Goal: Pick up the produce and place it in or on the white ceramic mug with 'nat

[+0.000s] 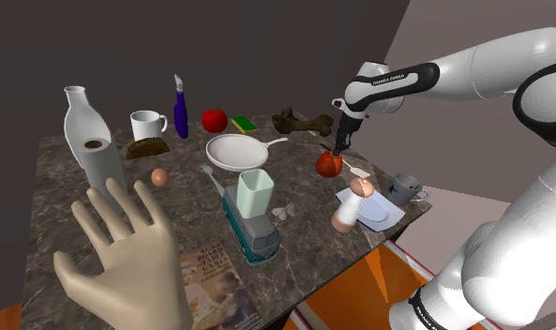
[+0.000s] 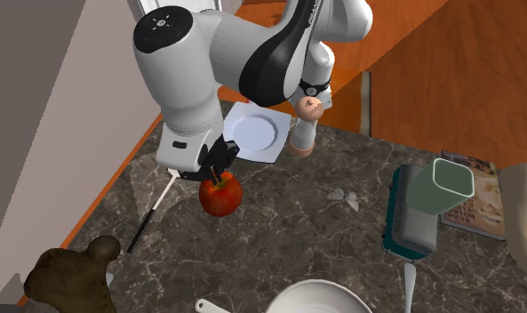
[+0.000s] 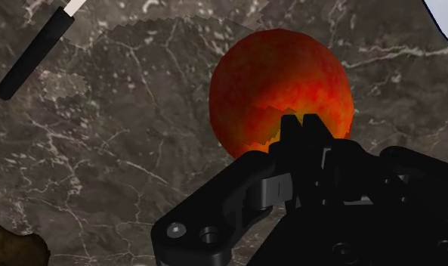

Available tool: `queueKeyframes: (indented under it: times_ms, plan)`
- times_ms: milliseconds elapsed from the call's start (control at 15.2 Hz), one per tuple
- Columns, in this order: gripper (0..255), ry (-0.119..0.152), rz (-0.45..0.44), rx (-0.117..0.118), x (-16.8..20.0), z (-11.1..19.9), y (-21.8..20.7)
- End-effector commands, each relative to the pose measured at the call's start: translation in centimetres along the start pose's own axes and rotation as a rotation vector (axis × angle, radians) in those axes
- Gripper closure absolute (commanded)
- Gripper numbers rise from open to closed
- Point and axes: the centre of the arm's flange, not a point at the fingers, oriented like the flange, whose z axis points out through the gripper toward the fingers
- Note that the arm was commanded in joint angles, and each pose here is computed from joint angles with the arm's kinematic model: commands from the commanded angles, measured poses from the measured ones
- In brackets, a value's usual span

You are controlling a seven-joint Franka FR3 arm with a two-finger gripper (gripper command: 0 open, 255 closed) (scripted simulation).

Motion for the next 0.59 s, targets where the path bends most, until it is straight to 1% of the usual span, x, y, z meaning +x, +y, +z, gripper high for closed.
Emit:
queueKeyframes:
  times_ms: [0,528]
  plan:
    - [255,-0.001,0.000,0.001,0.0,0.1,0.0]
    - [255,-0.001,0.000,0.001,0.1,-4.2,0.0]
